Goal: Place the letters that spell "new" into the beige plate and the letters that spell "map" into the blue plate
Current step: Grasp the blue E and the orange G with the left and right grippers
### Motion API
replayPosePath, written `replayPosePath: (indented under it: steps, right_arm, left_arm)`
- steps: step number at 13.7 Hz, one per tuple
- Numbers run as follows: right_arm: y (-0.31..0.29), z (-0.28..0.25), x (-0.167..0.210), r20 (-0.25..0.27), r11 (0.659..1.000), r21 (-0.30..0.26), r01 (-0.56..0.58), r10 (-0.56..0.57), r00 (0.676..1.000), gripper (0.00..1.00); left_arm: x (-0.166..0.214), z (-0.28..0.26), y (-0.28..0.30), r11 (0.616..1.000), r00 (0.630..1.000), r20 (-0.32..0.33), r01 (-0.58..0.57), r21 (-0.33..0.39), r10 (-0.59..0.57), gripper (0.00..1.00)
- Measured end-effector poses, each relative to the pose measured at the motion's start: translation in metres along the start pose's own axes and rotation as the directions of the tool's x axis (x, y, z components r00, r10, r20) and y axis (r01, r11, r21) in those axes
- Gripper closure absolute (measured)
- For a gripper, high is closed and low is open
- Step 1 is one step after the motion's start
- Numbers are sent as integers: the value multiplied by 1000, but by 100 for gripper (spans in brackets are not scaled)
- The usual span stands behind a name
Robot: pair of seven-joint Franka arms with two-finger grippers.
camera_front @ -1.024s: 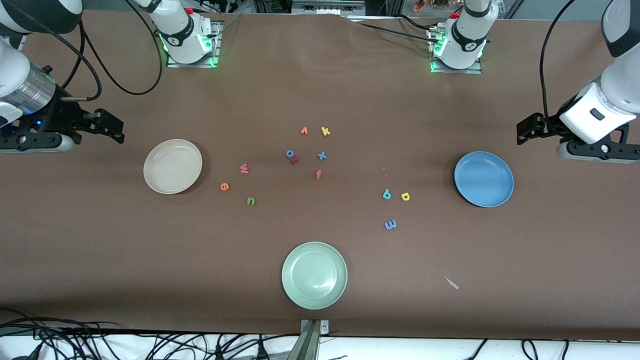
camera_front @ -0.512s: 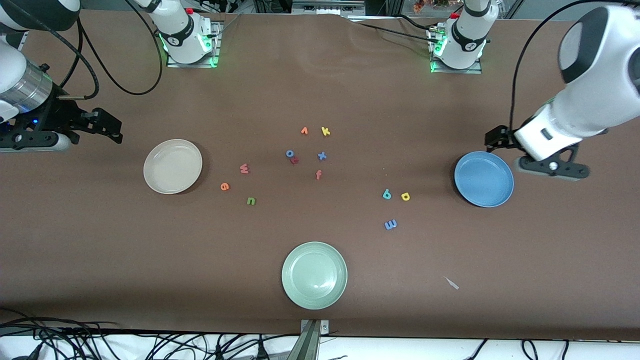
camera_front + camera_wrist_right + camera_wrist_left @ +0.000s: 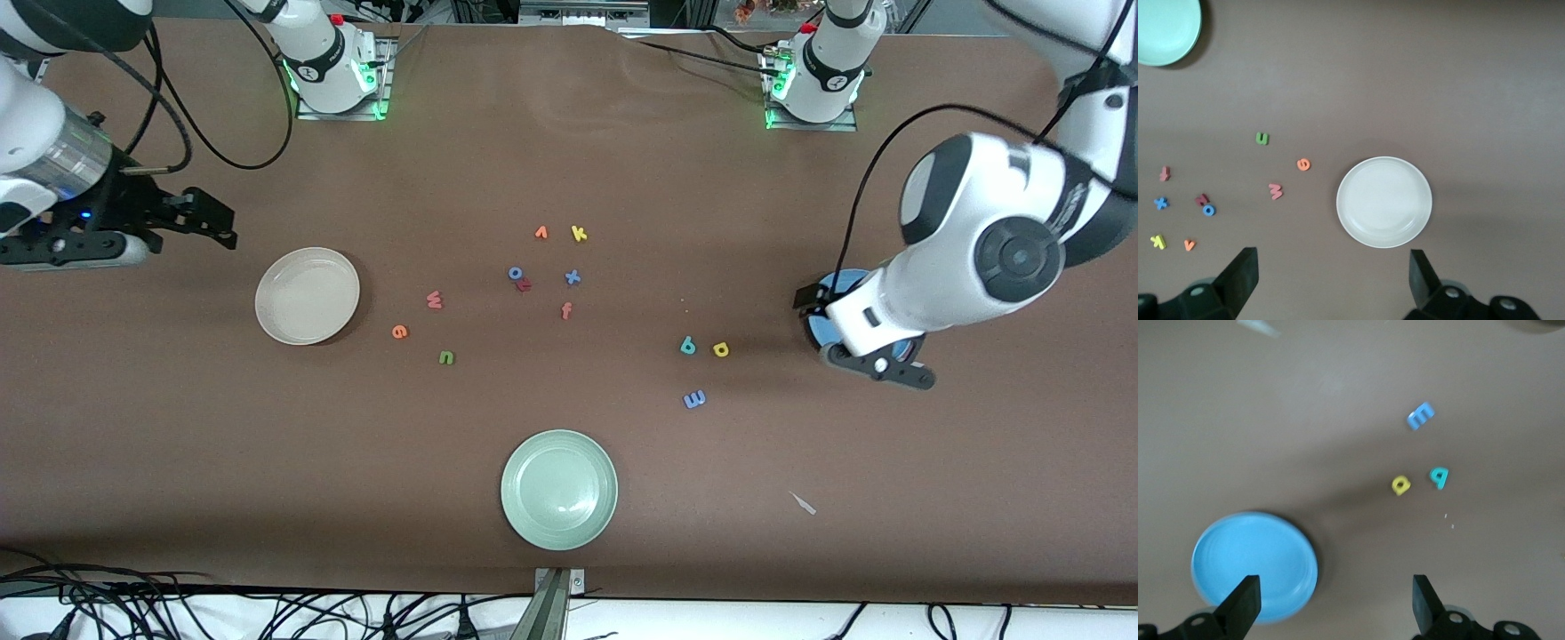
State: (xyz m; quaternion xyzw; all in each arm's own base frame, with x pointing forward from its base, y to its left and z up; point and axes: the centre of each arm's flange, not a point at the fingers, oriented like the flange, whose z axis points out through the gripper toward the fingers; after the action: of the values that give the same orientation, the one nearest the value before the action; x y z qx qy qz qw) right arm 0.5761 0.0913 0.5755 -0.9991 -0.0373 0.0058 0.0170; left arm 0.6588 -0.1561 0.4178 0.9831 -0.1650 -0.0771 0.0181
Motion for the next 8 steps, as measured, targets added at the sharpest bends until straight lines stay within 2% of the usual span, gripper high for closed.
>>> replayPosePath:
  steps: [3,5,8]
  right_arm:
    - [-33,18,3,25,999,5,39,-39,999,0]
    - [-55,39,12,25,998,13,56,-56,998,0]
    - [-89,113,24,5,998,29,59,-59,998,0]
  left_arm:
    - [37,43,11,985,982,-97,-169,-32,165,0]
    - [61,82,23,967,954,-167,-253,-17,247,0]
    - [84,145,63,944,925,-205,-329,-4,321,0]
